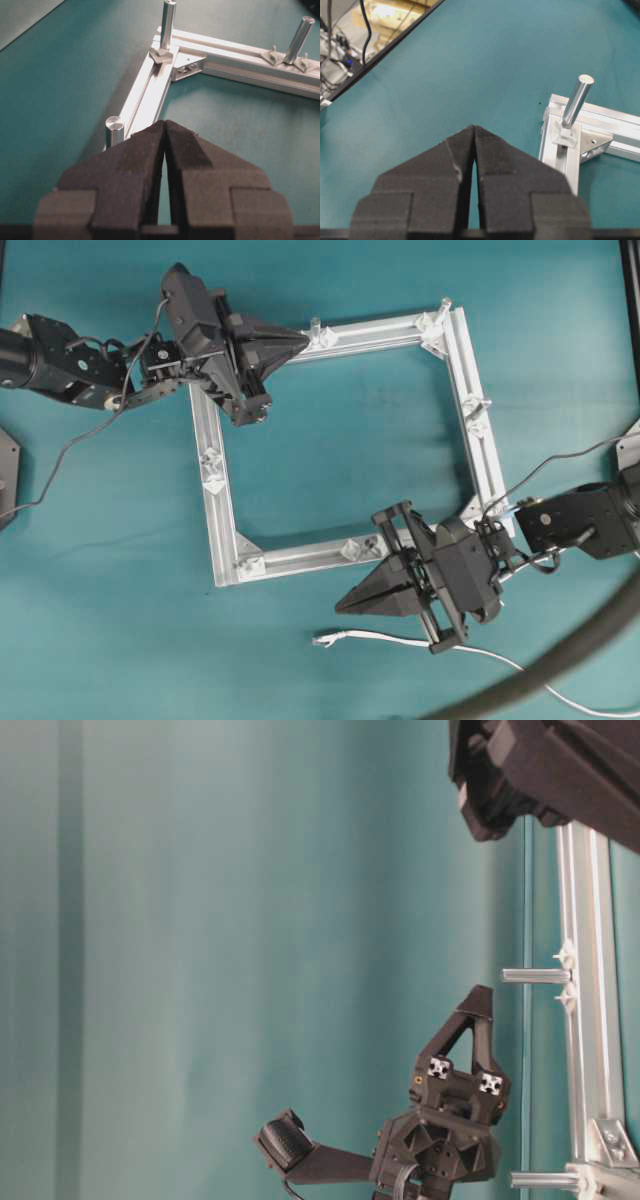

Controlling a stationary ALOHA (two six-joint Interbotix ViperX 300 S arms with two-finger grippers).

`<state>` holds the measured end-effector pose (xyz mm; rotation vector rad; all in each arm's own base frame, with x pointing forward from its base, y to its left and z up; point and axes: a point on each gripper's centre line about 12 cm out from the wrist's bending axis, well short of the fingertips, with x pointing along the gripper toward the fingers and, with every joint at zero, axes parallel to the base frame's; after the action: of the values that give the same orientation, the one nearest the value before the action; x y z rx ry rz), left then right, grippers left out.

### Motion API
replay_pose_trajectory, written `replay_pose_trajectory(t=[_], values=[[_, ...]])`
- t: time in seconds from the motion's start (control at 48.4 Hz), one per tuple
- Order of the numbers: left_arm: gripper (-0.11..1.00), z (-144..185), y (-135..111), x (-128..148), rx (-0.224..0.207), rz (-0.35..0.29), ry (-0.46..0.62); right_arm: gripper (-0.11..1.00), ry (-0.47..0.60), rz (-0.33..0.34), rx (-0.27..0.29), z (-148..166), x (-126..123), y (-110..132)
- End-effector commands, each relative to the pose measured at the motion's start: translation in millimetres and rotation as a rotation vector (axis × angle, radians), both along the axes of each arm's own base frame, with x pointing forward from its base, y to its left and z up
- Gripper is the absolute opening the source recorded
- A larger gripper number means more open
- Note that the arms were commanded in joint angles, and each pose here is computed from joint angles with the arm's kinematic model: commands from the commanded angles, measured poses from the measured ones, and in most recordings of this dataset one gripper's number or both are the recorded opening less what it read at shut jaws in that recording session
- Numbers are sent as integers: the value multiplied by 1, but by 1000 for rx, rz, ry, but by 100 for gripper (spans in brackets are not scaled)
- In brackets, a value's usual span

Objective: Move the cable alternately left and right between 8 pins so it hooks onto each one.

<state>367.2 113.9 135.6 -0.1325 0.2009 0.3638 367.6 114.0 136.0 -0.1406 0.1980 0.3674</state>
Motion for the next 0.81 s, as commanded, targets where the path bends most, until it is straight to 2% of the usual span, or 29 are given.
replay_pose_trajectory(t=[0.0, 0.062, 0.145, 0.331, 0.475, 0.599, 0.682, 0.785], values=[[-1, 30, -10, 6, 40, -57, -46, 0, -31, 7, 22, 11, 4, 5], [2, 34, -14, 4, 34, -69, -24, 0, -2, 5, 12, 12, 5, 5], [-1, 42, -22, 2, 25, -89, -3, 0, 55, 8, -16, 13, 6, 8], [-1, 66, -44, -1, 20, -147, -12, 0, 163, 13, -73, 32, 11, 18], [-1, 76, -50, -8, -4, -161, 23, 0, 297, 15, -138, 39, 16, 26], [1, 86, -52, -14, -14, -163, 34, 0, 367, 20, -172, 45, 20, 34], [8, 95, -53, -19, -18, -164, 29, 0, 413, 15, -186, 45, 25, 37], [34, 104, -58, -25, -39, -171, 32, 0, 481, -13, -171, 41, 31, 38]])
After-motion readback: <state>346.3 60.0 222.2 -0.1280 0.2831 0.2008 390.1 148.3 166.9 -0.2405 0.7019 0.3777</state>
